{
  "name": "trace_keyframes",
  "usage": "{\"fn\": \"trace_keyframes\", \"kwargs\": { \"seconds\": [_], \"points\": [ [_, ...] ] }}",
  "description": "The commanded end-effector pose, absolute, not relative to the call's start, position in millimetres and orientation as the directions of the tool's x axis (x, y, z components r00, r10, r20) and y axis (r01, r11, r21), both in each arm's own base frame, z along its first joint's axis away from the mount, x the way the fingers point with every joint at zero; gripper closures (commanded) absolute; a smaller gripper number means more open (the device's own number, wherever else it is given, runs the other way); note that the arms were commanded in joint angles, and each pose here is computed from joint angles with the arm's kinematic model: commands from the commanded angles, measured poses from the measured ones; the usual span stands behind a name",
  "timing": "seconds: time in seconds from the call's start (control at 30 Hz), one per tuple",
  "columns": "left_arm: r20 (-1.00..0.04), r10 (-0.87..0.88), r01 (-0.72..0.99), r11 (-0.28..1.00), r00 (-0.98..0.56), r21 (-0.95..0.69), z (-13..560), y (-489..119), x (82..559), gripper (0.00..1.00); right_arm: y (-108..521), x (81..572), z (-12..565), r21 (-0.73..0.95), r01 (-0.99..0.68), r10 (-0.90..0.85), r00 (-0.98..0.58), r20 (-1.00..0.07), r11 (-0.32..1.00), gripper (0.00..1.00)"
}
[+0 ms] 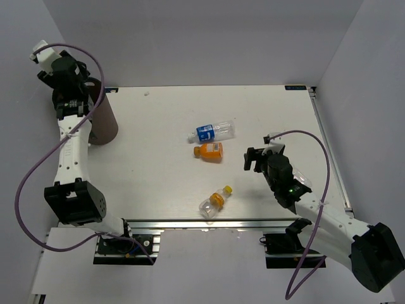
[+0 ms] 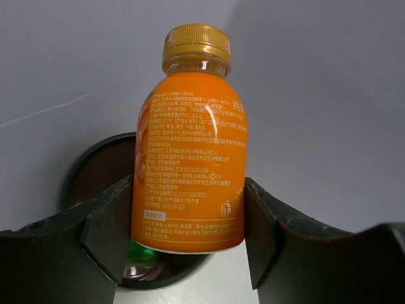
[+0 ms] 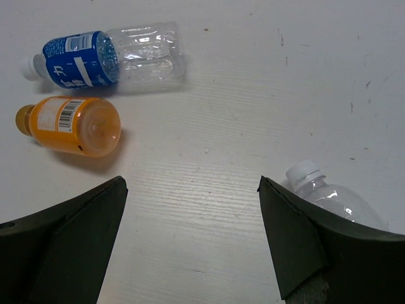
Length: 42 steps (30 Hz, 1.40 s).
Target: Put the plastic bottles in the bin
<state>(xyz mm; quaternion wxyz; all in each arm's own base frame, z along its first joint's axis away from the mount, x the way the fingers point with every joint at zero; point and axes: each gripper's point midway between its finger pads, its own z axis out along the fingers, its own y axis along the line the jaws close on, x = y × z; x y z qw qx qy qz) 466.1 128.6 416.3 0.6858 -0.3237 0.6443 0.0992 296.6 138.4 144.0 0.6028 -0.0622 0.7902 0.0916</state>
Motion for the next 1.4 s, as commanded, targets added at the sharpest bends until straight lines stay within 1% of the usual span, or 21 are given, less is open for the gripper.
{"fn": "trace_keyframes", "kwargs": {
  "seconds": [0.0, 0.1, 0.13, 0.17, 0.2, 0.23, 0.37, 0.4, 0.47, 0.5, 0.6, 0.67, 0.7, 0.87, 0.9, 0.93, 0.97, 1.03, 1.1, 1.2, 1.37],
  "points": [
    [-0.941, -0.335, -0.631, 0.723, 0.036, -0.281, 359.5, 148.3, 461.9, 0.53, 148.7, 303.0, 161.6, 0.072, -0.252, 0.011, -0.237, -0.971, 0.965, 0.11],
    [-0.924, -0.380, -0.634, 0.706, 0.036, -0.315, 345.9, 163.0, 459.7, 0.30, 169.5, 297.7, 158.4, 0.071, -0.371, -0.027, -0.254, -0.967, 0.926, 0.11],
    [-0.923, -0.383, -0.631, 0.708, 0.033, -0.317, 345.0, 164.8, 460.3, 0.19, 176.5, 296.0, 155.1, 0.038, -0.424, -0.077, -0.250, -0.965, 0.905, 0.11],
    [-0.924, -0.382, -0.624, 0.714, 0.035, -0.318, 347.7, 163.9, 461.5, 0.02, 195.8, 284.8, 151.6, 0.050, -0.540, -0.110, -0.260, -0.959, 0.840, 0.11],
    [-0.925, -0.378, -0.609, 0.727, 0.030, -0.317, 350.2, 161.8, 462.4, 0.02, 207.3, 281.9, 157.0, 0.049, -0.599, -0.127, -0.249, -0.960, 0.799, 0.11],
    [-0.926, -0.373, -0.592, 0.736, 0.053, -0.330, 361.1, 159.8, 461.7, 0.02, 225.2, 270.6, 151.2, 0.071, -0.690, -0.158, -0.263, -0.952, 0.720, 0.11],
    [-0.928, -0.356, -0.496, 0.789, 0.111, -0.362, 402.1, 145.2, 458.1, 0.02, 251.9, 260.7, 139.6, 0.061, -0.773, -0.268, -0.292, -0.918, 0.631, 0.11],
    [-0.926, -0.362, -0.442, 0.817, 0.105, -0.370, 410.3, 135.1, 459.9, 0.02, 252.6, 256.7, 124.6, 0.054, -0.778, -0.323, -0.322, -0.890, 0.627, 0.11],
    [-0.924, -0.371, -0.354, 0.854, 0.097, -0.380, 422.2, 118.5, 461.9, 0.02, 259.2, 254.3, 121.3, 0.009, -0.784, -0.369, -0.302, -0.879, 0.621, 0.11],
    [-0.919, -0.388, -0.246, 0.885, 0.075, -0.394, 428.6, 94.0, 463.2, 0.02, 259.2, 254.5, 115.8, 0.006, -0.780, -0.384, -0.314, -0.869, 0.625, 0.11],
    [-0.933, -0.360, -0.087, 0.929, 0.024, -0.360, 431.0, 37.7, 463.1, 0.02, 258.9, 259.2, 117.6, 0.024, -0.749, -0.358, -0.343, -0.868, 0.662, 0.11],
    [-0.948, -0.319, -0.075, 0.945, 0.013, -0.319, 426.2, 15.0, 462.4, 0.02, 258.6, 260.3, 120.2, 0.031, -0.739, -0.341, -0.348, -0.873, 0.673, 0.11],
    [-0.955, -0.294, -0.019, 0.956, -0.027, -0.294, 416.1, -17.8, 462.0, 0.02, 260.7, 258.0, 125.1, 0.036, -0.751, -0.332, -0.334, -0.882, 0.660, 0.11],
    [-0.944, -0.289, 0.223, 0.921, -0.156, -0.319, 378.3, -88.7, 459.2, 0.02, 280.8, 207.9, 122.2, 0.108, -0.918, -0.435, -0.282, -0.855, 0.383, 0.11],
    [-0.941, -0.289, 0.249, 0.912, -0.178, -0.327, 369.4, -101.8, 456.8, 0.02, 280.7, 197.7, 119.3, 0.105, -0.939, -0.468, -0.257, -0.846, 0.326, 0.11],
    [-0.936, -0.282, 0.265, 0.905, -0.211, -0.332, 348.7, -110.2, 456.3, 0.02, 287.2, 177.9, 116.8, 0.096, -0.968, -0.498, -0.202, -0.843, 0.231, 0.11],
    [-0.930, -0.276, 0.318, 0.883, -0.242, -0.345, 340.0, -125.5, 451.4, 0.02, 285.5, 165.1, 106.5, 0.065, -0.979, -0.543, -0.163, -0.824, 0.195, 0.11],
    [-0.916, -0.278, 0.345, 0.862, -0.291, -0.371, 321.1, -136.7, 451.0, 0.02, 287.7, 151.8, 94.9, -0.054, -0.992, -0.614, -0.031, -0.789, 0.119, 0.11],
    [-0.890, -0.312, 0.336, 0.843, -0.332, -0.420, 307.1, -142.8, 454.1, 0.02, 286.1, 148.9, 94.2, -0.067, -0.993, -0.649, -0.012, -0.761, 0.097, 0.11],
    [-0.884, -0.333, 0.356, 0.823, -0.329, -0.442, 301.3, -148.0, 456.4, 0.02, 278.0, 147.1, 88.9, -0.103, -0.995, -0.704, 0.060, -0.708, 0.019, 0.11],
    [-0.881, -0.309, 0.286, 0.862, -0.358, -0.418, 279.8, -136.9, 461.5, 0.02, 285.8, 146.1, 82.5, -0.126, -0.989, -0.702, 0.142, -0.698, -0.075, 0.10]
  ]
}}
